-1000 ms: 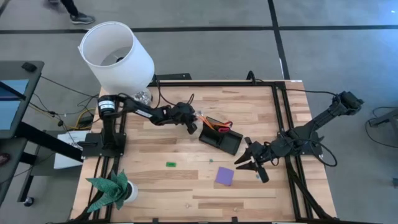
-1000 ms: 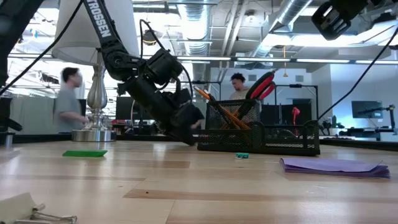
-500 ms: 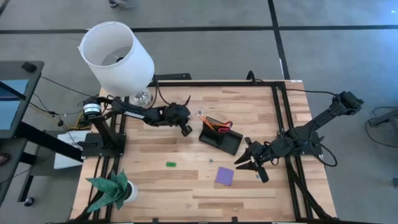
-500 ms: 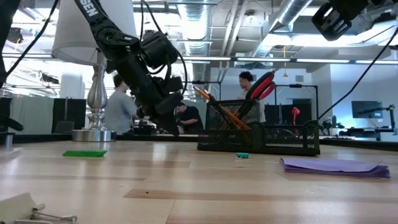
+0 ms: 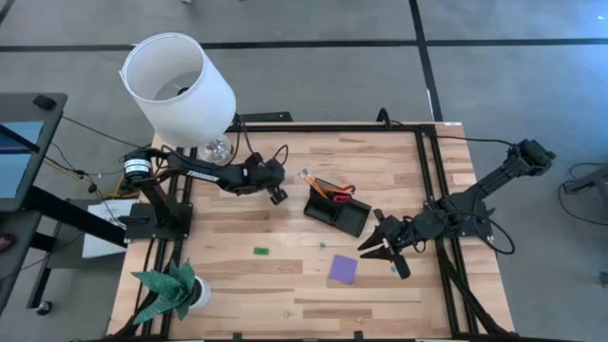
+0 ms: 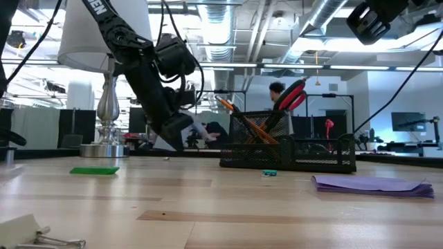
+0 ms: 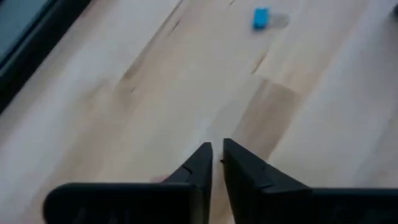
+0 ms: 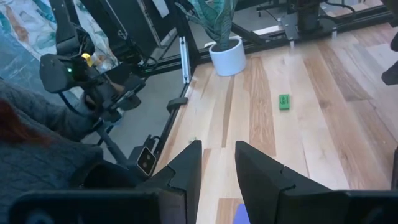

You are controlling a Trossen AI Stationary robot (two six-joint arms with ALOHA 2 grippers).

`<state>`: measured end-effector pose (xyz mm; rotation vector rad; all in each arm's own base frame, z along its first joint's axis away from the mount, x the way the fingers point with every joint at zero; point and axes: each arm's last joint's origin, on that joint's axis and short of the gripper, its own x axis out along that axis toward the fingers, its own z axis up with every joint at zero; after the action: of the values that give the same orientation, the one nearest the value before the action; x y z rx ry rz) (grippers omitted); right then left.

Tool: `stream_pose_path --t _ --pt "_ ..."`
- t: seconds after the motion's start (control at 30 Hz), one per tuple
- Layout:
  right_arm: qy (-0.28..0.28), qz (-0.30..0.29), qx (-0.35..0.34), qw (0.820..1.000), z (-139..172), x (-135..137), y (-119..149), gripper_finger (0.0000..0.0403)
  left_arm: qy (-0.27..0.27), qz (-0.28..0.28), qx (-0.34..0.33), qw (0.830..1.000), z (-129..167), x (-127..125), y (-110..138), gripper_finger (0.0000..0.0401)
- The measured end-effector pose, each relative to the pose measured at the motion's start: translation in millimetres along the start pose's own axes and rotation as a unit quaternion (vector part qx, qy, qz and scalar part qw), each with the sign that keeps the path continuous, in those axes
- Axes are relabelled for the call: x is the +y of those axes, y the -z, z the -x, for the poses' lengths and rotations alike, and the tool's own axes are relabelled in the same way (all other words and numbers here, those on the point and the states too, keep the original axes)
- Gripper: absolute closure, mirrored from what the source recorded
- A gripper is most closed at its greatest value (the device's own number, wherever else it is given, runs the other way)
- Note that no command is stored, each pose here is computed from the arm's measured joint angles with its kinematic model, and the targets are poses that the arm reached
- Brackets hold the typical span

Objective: Pick and place office supplies into organizer
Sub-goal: Put the pink binder clip into the black desk organizer

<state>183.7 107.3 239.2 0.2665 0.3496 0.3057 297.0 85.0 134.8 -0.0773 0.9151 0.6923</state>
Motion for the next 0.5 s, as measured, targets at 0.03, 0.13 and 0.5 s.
stream_pose_path --t 0.03,0.13,0.5 --pt "0.001 0.000 0.000 1.000 -0.1 -0.4 -0.2 0.0310 -0.010 0.000 0.001 1.000 0.0 0.7 0.6 0.0355" --pt "0.007 -0.003 -0.005 1.000 -0.2 -3.3 -2.0 0.0310 -0.041 0.030 -0.003 0.999 -0.2 3.3 0.5 0.0321" --pt "0.042 -0.015 -0.021 0.999 -0.6 -19.2 -9.0 0.0310 -0.063 0.052 0.051 0.995 -8.1 23.7 12.0 0.0229"
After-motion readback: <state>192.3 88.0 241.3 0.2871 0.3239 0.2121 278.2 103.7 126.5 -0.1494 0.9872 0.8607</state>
